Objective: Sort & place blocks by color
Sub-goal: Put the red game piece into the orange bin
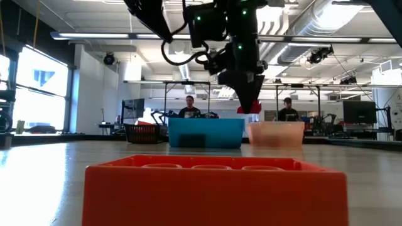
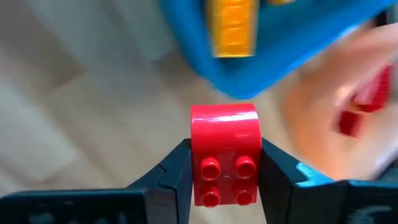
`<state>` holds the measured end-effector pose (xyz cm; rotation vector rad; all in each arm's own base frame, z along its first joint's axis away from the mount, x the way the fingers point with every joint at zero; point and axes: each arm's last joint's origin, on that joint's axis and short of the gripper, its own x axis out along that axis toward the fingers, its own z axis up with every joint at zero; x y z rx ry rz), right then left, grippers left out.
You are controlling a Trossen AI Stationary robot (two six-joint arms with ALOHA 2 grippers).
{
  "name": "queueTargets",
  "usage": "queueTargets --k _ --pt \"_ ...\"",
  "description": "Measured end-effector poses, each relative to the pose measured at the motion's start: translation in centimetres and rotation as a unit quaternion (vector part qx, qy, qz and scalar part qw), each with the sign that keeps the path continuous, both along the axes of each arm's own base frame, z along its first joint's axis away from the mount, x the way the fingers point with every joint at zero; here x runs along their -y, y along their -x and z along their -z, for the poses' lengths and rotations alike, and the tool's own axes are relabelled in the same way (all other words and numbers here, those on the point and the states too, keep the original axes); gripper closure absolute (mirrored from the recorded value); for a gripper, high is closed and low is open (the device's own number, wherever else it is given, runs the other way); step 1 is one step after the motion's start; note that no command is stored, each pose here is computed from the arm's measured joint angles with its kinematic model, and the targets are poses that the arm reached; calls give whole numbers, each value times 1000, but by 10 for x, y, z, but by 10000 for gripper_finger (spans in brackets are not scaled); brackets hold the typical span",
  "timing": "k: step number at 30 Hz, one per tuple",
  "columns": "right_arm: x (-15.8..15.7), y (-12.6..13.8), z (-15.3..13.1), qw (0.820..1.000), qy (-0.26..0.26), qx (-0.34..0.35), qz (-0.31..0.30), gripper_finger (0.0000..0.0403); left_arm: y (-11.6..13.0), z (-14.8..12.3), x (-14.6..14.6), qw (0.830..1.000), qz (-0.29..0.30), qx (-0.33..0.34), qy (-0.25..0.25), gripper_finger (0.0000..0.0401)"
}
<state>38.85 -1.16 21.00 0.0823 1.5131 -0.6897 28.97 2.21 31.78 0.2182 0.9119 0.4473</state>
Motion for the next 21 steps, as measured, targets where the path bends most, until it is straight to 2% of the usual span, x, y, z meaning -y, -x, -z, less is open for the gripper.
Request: queueTargets --k 9,21 --pt "78 13 -25 997 35 -52 37 291 3 0 -22 999 -38 0 1 198" --pt "182 53 -26 993 -2 -87 74 291 7 0 -45 994 -103 18 19 198"
